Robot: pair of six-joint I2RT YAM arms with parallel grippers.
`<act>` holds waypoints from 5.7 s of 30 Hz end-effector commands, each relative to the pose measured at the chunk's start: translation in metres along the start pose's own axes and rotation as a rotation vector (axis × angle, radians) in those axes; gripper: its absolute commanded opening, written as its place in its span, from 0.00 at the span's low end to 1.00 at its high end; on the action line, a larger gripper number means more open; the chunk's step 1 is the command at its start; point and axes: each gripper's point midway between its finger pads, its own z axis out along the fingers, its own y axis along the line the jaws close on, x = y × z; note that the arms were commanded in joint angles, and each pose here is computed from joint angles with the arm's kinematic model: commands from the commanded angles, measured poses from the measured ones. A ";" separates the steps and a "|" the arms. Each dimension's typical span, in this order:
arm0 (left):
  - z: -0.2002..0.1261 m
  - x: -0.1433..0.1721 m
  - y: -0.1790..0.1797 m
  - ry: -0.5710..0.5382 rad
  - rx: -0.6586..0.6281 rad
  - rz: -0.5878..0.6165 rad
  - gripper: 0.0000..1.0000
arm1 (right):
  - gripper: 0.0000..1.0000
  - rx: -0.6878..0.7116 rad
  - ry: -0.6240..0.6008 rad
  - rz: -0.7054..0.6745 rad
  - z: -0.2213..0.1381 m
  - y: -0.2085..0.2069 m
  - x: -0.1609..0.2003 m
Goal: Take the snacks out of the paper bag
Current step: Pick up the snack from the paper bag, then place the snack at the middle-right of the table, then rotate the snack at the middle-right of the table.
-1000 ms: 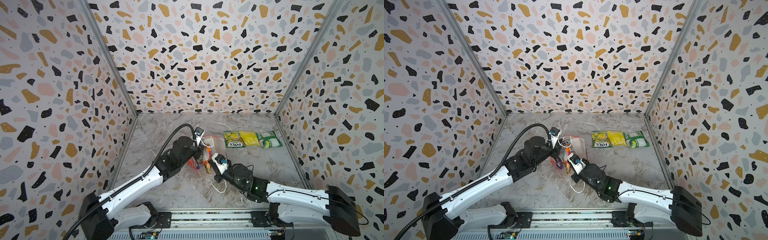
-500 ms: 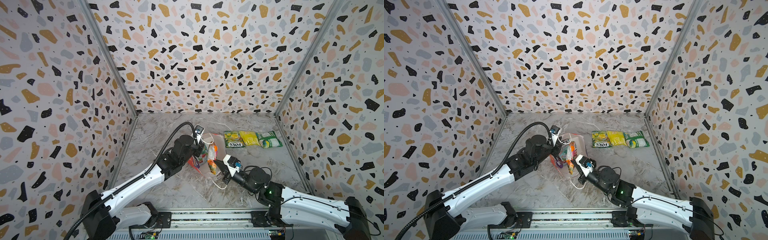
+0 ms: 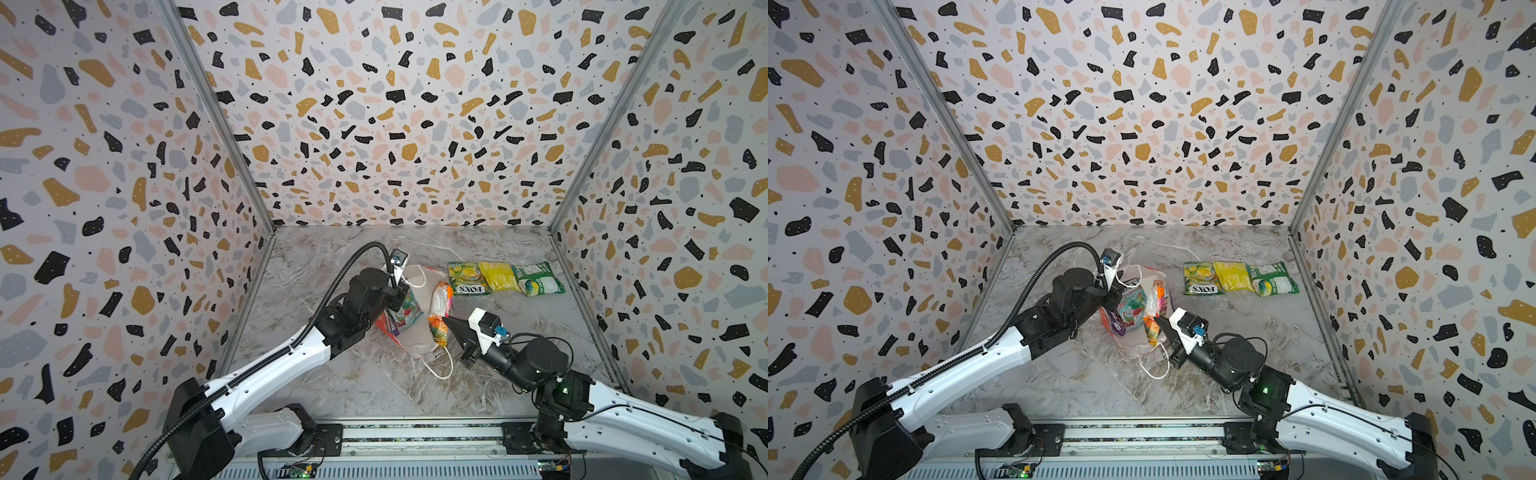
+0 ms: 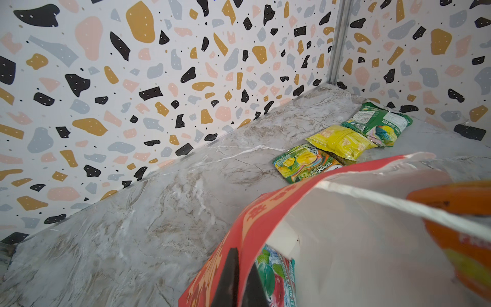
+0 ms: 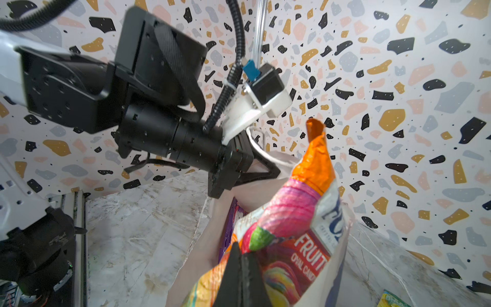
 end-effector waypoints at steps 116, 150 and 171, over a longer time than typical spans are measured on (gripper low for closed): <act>-0.007 0.012 -0.033 -0.181 0.189 -0.008 0.00 | 0.81 1.175 0.415 1.064 -0.174 -0.285 0.288; -0.004 0.017 -0.032 -0.175 0.180 -0.005 0.00 | 0.73 1.171 0.335 1.193 -0.217 -0.292 0.287; -0.005 0.009 -0.034 -0.148 0.200 -0.043 0.00 | 0.78 0.997 0.217 1.081 -0.167 -0.292 0.210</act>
